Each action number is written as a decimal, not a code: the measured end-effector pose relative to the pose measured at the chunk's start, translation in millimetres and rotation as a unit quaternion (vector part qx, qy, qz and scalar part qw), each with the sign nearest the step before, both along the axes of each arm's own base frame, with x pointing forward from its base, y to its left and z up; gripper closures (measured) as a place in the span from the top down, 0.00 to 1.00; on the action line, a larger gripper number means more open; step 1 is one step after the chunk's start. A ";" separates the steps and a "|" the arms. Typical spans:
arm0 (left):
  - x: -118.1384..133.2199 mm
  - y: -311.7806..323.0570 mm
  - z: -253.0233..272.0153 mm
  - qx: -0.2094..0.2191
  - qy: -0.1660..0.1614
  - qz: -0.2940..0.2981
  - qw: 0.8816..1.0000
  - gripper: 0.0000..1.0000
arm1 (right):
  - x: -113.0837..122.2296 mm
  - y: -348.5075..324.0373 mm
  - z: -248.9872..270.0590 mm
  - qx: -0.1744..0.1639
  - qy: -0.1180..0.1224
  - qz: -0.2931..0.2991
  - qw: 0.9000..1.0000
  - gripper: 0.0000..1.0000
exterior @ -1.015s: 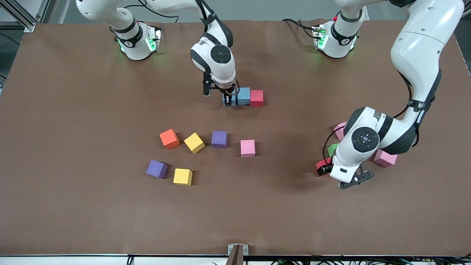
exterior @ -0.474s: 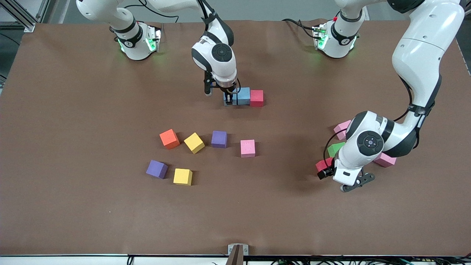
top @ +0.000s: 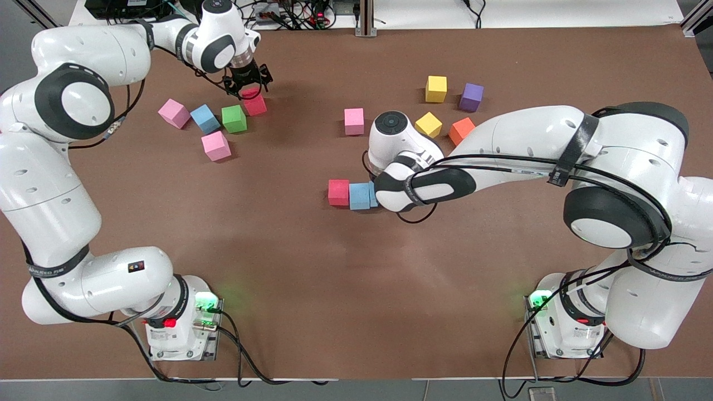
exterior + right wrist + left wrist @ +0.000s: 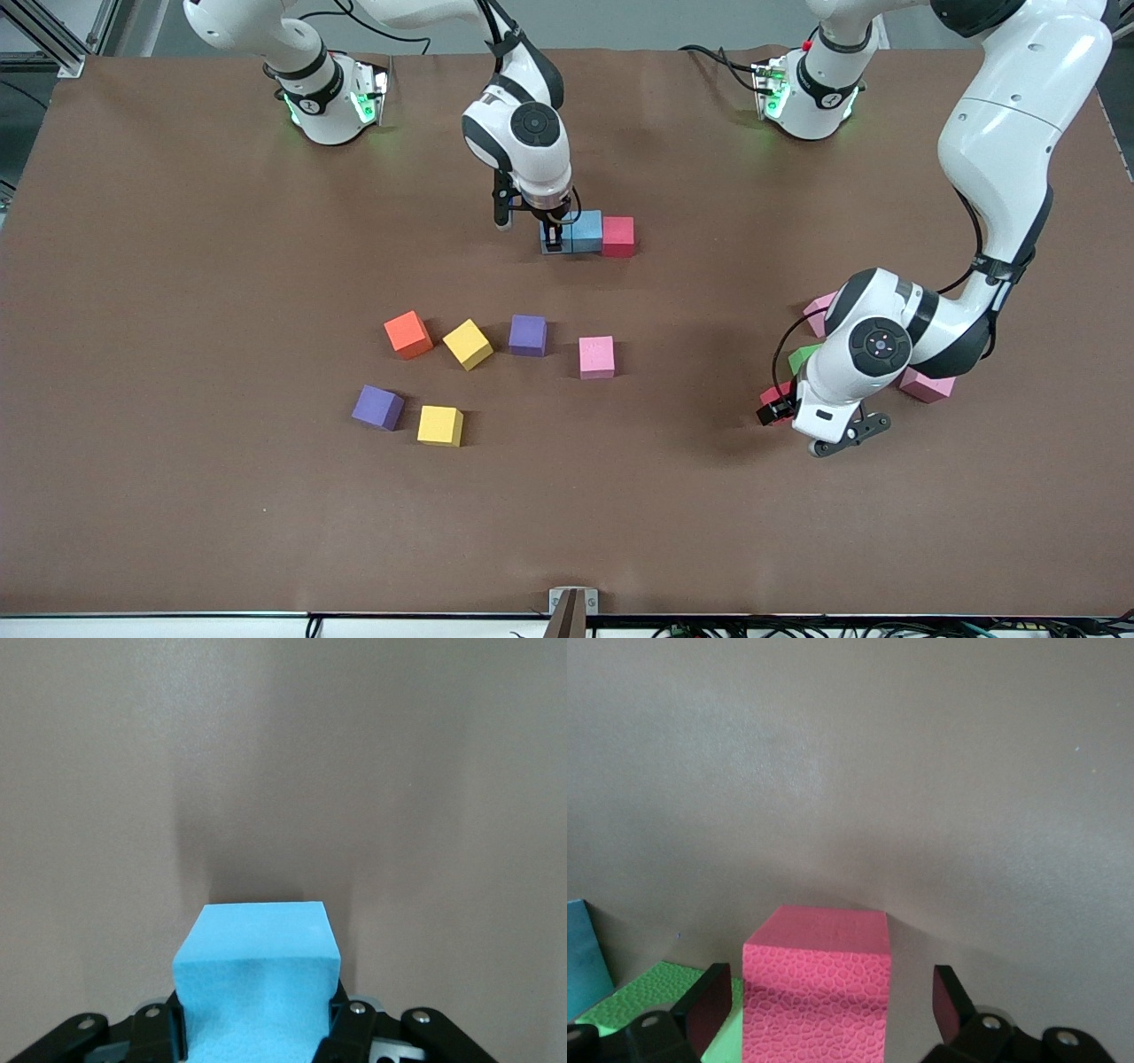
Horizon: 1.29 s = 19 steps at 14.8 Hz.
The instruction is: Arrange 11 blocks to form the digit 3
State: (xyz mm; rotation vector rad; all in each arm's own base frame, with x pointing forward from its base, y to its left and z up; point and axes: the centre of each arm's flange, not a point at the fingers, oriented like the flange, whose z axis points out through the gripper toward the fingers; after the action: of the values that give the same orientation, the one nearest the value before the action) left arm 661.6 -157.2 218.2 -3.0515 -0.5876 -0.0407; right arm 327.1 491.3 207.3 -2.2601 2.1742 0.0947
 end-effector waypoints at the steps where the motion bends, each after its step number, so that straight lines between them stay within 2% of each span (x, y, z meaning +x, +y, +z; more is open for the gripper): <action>1: -1.2 -0.2 -2.0 0.000 0.002 -0.001 1.000 1.00 | 0.0 0.0 -0.3 0.000 0.000 0.000 1.000 0.55; 4: -2.9 0.0 -4.8 0.000 0.005 -0.001 1.000 0.97 | -0.1 -0.2 -1.3 0.000 0.000 0.000 1.000 0.55; 9: -6.5 -1.1 -8.8 0.001 0.010 -0.003 1.000 0.85 | -3.9 1.1 -3.4 -0.002 0.001 0.003 1.000 0.55; 11: -8.0 -1.6 -10.5 0.001 0.012 -0.004 1.000 0.63 | -5.5 2.0 -3.8 -0.003 0.001 0.004 1.000 0.55; 12: -7.9 -1.7 -10.2 0.001 0.012 -0.004 1.000 0.60 | -5.5 2.1 -3.8 -0.002 0.001 0.004 1.000 0.55; 19: -0.4 1.5 -1.0 0.004 0.007 0.002 1.000 0.59 | -5.6 1.8 -5.3 -0.003 0.002 0.004 1.000 0.55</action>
State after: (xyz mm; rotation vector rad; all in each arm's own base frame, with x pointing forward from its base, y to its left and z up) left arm 661.2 -155.7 217.2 -3.0407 -0.5924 -0.0211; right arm 321.5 493.0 202.0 -2.2742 2.1703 0.0917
